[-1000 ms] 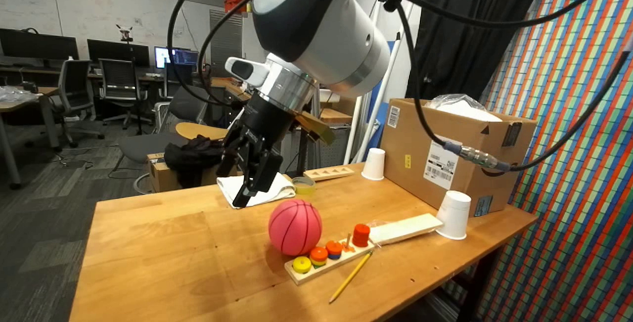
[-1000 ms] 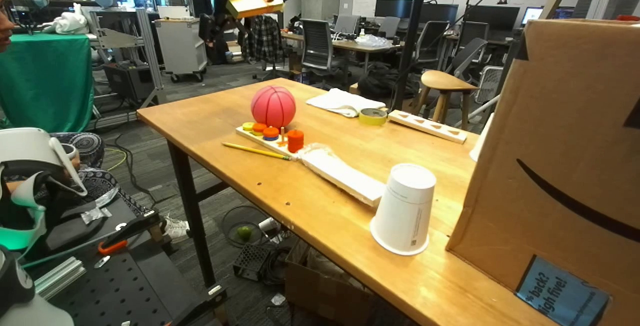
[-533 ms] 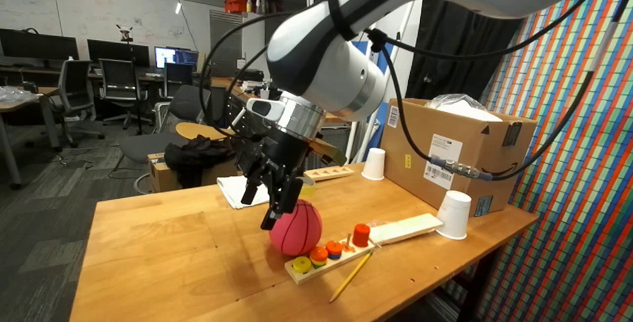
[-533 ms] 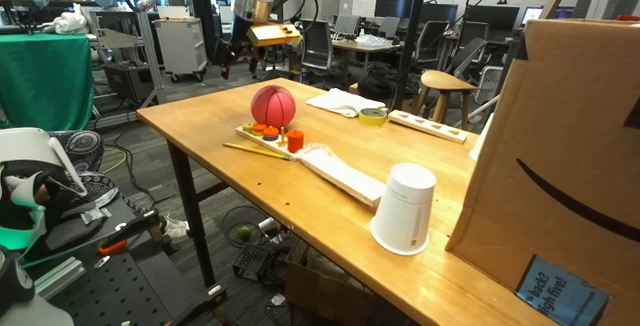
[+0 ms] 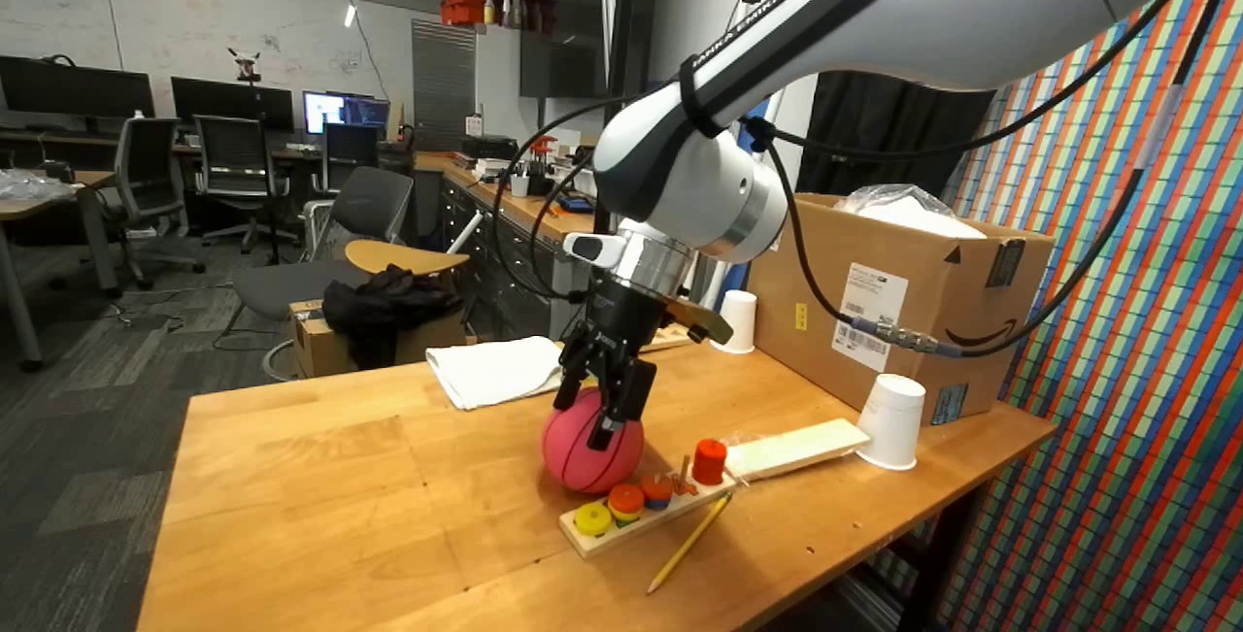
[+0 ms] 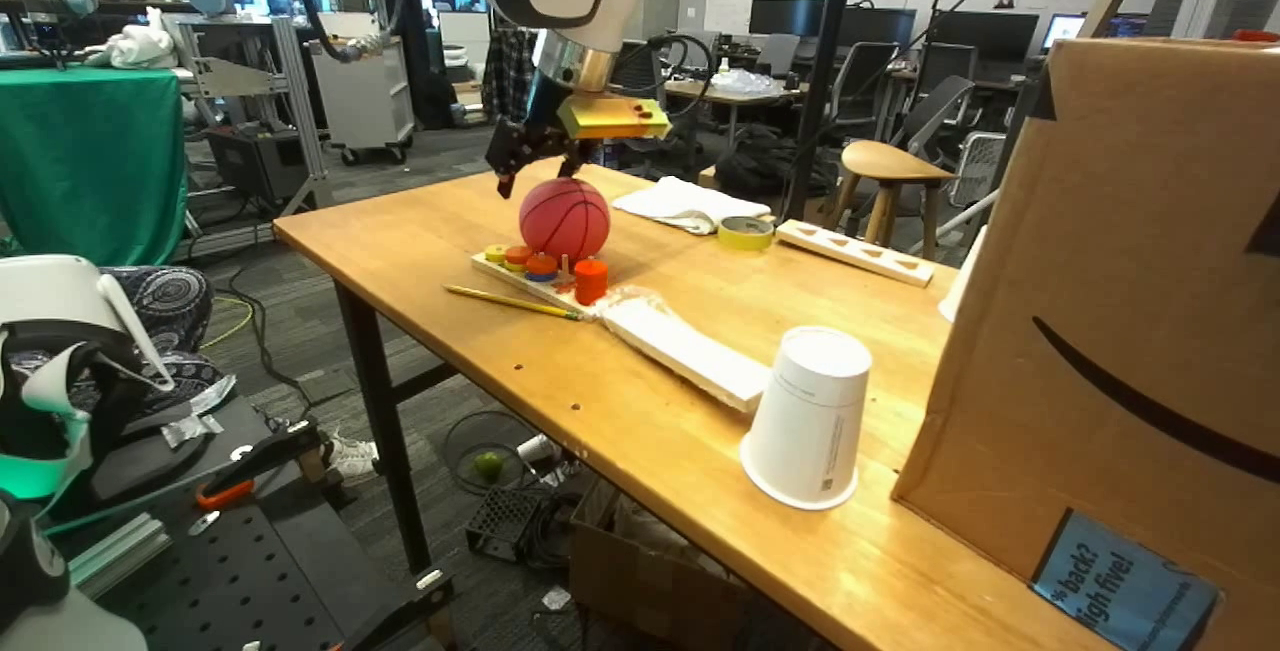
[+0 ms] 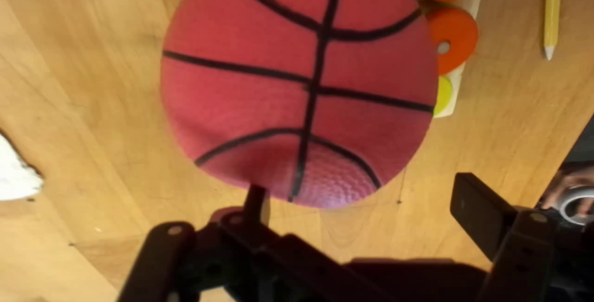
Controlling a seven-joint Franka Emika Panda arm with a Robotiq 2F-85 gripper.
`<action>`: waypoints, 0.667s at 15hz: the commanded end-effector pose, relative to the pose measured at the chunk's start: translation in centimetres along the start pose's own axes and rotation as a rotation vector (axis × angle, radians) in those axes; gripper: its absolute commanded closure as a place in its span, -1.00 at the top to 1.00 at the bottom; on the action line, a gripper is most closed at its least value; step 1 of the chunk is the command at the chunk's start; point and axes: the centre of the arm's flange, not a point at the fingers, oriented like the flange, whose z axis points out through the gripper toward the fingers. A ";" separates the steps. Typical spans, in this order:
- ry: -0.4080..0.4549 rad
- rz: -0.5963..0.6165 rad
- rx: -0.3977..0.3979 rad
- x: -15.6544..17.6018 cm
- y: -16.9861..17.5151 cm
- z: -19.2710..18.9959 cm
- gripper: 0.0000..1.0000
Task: Move the ball towards the box
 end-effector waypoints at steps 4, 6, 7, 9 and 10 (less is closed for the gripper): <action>-0.147 0.152 -0.227 -12.2 3.6 -11.0 1.00; -0.180 0.213 -0.322 -16.6 2.9 -15.8 1.00; -0.183 0.248 -0.368 -18.4 2.3 -18.3 1.00; -0.188 0.299 -0.470 -20.5 0.2 -22.7 1.00; -0.176 0.301 -0.496 -20.3 -1.0 -23.6 1.00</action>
